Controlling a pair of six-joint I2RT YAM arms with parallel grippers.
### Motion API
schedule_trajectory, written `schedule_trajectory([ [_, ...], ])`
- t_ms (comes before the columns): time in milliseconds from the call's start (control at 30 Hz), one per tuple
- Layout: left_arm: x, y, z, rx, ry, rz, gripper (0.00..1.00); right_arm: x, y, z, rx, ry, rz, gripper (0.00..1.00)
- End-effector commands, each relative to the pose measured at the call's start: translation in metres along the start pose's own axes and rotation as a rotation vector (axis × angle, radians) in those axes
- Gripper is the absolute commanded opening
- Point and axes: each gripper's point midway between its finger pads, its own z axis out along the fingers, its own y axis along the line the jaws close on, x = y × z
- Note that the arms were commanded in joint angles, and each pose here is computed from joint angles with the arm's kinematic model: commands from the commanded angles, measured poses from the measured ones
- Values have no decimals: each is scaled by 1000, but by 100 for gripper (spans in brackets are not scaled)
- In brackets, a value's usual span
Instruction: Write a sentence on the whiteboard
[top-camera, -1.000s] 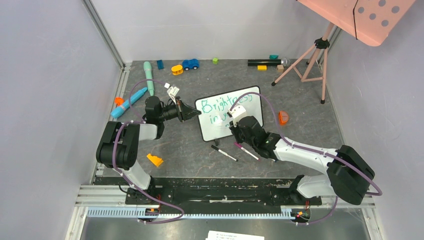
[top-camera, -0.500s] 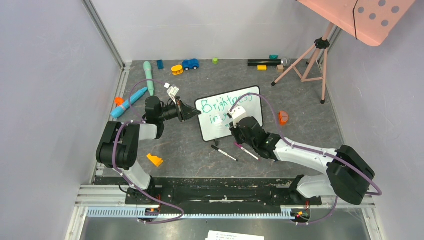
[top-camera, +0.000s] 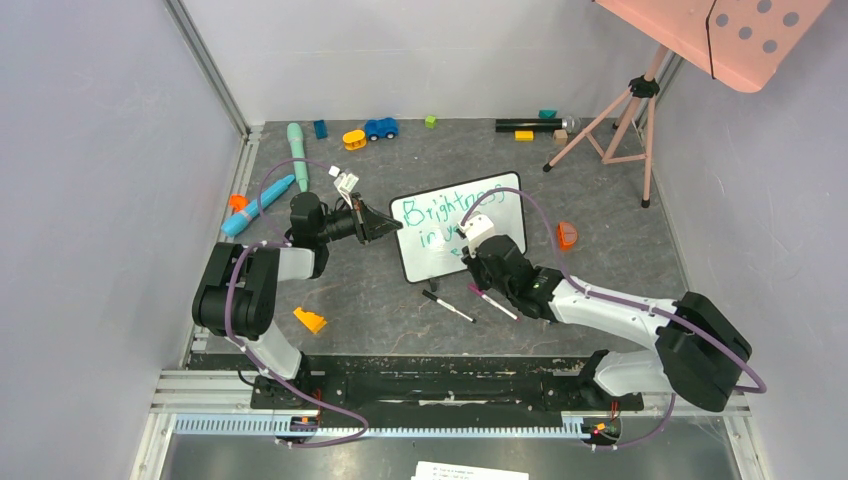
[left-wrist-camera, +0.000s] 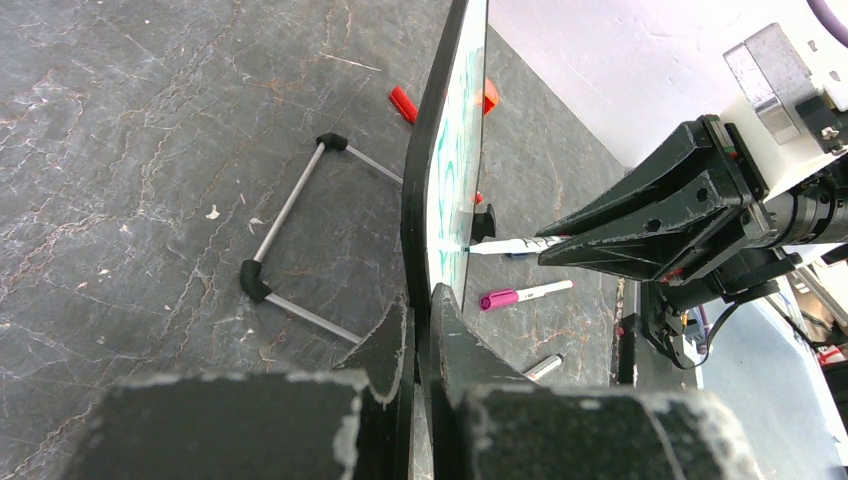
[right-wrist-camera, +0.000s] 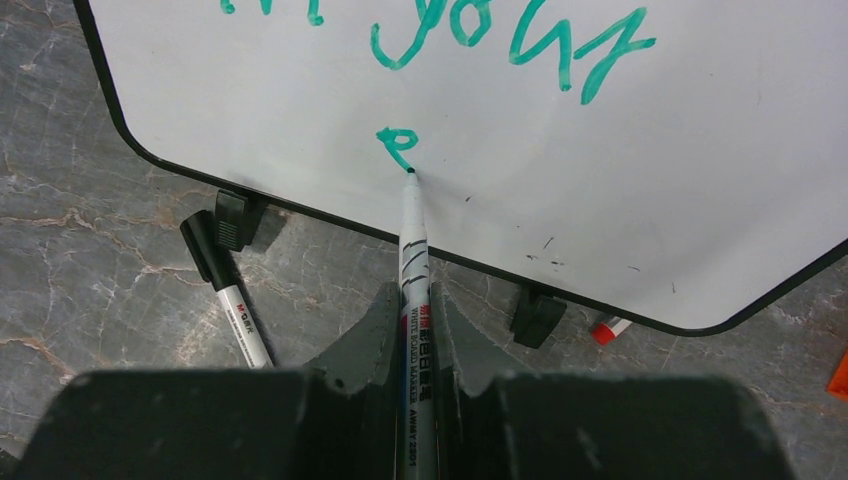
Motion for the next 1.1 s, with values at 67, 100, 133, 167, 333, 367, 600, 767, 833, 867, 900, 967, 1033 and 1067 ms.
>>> schedule_trajectory([
  [67, 0, 3, 3, 7, 5, 122, 2, -10, -16, -4, 69, -24, 3, 0],
  [100, 0, 3, 3, 7, 6, 122, 2, -13, -16, -4, 66, -31, 4, 0],
  [133, 0, 3, 3, 7, 6, 122, 2, -16, -14, -5, 57, -38, 3, 0],
  [167, 0, 3, 3, 7, 6, 122, 2, -19, -13, -6, 48, -50, 6, 0],
  [333, 0, 3, 3, 7, 6, 123, 2, -36, -2, -18, -35, -135, 9, 0],
  [367, 0, 2, 3, 7, 6, 124, 2, -40, 0, -21, -52, -153, 8, 0],
  [600, -1, 3, 3, 3, 5, 124, 2, -39, -5, -30, -44, -206, 0, 0],
  [767, 1, 5, 3, -4, 11, 120, 2, -32, -11, -41, -31, -257, 11, 0],
  [833, 2, 6, 3, -4, 11, 117, 2, -29, -5, -43, -70, -271, -2, 0],
  [867, 2, 6, 4, -2, 10, 113, 2, -24, -2, -42, -90, -268, -13, 0],
  [900, 1, 6, 5, 3, 9, 110, 2, -22, 0, -42, -102, -268, -18, 0],
  [967, 1, 5, 5, 7, 10, 112, 2, -18, -2, -40, -96, -272, -45, 0],
  [1033, 2, 6, 4, 0, 13, 116, 2, -16, -3, -41, -91, -315, -51, 0],
  [1067, 2, 6, 4, -3, 15, 115, 2, -17, -2, -43, -101, -345, -45, 0],
])
